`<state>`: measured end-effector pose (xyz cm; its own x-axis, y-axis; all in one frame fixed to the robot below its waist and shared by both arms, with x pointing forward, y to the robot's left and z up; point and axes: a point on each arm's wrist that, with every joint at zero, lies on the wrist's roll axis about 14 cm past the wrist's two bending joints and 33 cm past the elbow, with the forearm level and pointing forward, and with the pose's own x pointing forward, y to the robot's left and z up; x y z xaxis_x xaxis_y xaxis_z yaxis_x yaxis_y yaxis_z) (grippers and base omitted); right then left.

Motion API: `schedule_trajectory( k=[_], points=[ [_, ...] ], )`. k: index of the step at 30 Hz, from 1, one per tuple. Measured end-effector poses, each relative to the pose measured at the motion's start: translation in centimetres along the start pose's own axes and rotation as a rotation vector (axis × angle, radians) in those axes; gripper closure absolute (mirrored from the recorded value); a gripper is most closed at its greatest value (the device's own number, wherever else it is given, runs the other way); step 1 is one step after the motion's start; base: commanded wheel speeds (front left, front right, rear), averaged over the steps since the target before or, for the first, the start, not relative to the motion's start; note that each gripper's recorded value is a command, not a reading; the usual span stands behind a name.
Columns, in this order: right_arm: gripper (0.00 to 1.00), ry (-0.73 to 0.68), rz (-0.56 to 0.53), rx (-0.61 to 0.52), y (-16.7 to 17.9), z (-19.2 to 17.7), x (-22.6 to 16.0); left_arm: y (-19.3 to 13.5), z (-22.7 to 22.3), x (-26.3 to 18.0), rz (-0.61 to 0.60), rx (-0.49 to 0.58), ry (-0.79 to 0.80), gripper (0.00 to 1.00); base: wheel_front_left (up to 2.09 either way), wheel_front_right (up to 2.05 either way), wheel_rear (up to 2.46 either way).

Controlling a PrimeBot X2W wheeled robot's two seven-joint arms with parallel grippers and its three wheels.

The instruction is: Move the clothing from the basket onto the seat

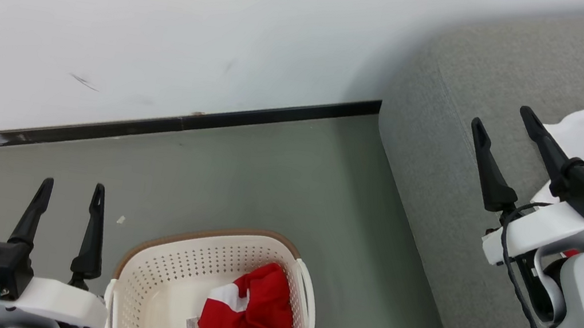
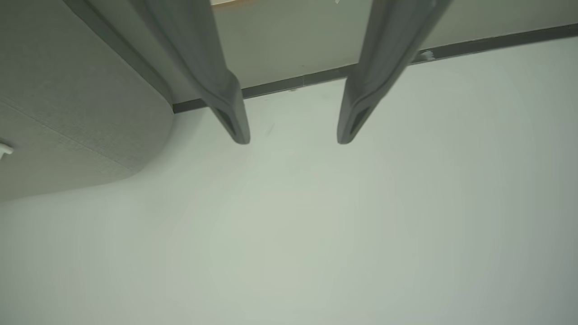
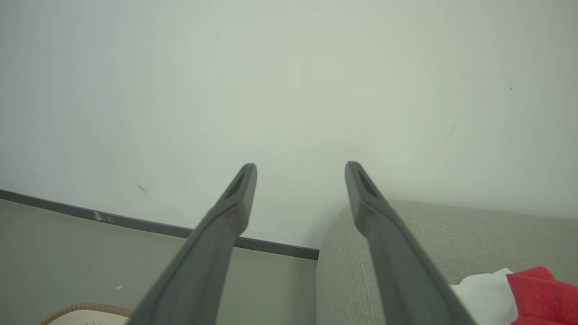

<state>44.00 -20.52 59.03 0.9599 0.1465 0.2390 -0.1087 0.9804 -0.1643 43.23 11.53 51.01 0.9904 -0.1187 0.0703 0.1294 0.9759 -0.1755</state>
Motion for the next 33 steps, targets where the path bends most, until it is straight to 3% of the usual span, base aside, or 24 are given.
schedule_trajectory(
  k=[11,33],
  points=[
    [0.00,0.052,-0.009,0.068,2.5,-1.8,-2.4,2.4,0.5,-3.2,0.097,0.007,0.003,0.00,0.00,0.00,0.00],
    [0.00,0.146,-0.002,0.133,6.3,-4.2,-8.9,3.7,1.0,-7.1,0.152,0.027,0.000,0.00,0.00,0.00,0.00]
  ],
)
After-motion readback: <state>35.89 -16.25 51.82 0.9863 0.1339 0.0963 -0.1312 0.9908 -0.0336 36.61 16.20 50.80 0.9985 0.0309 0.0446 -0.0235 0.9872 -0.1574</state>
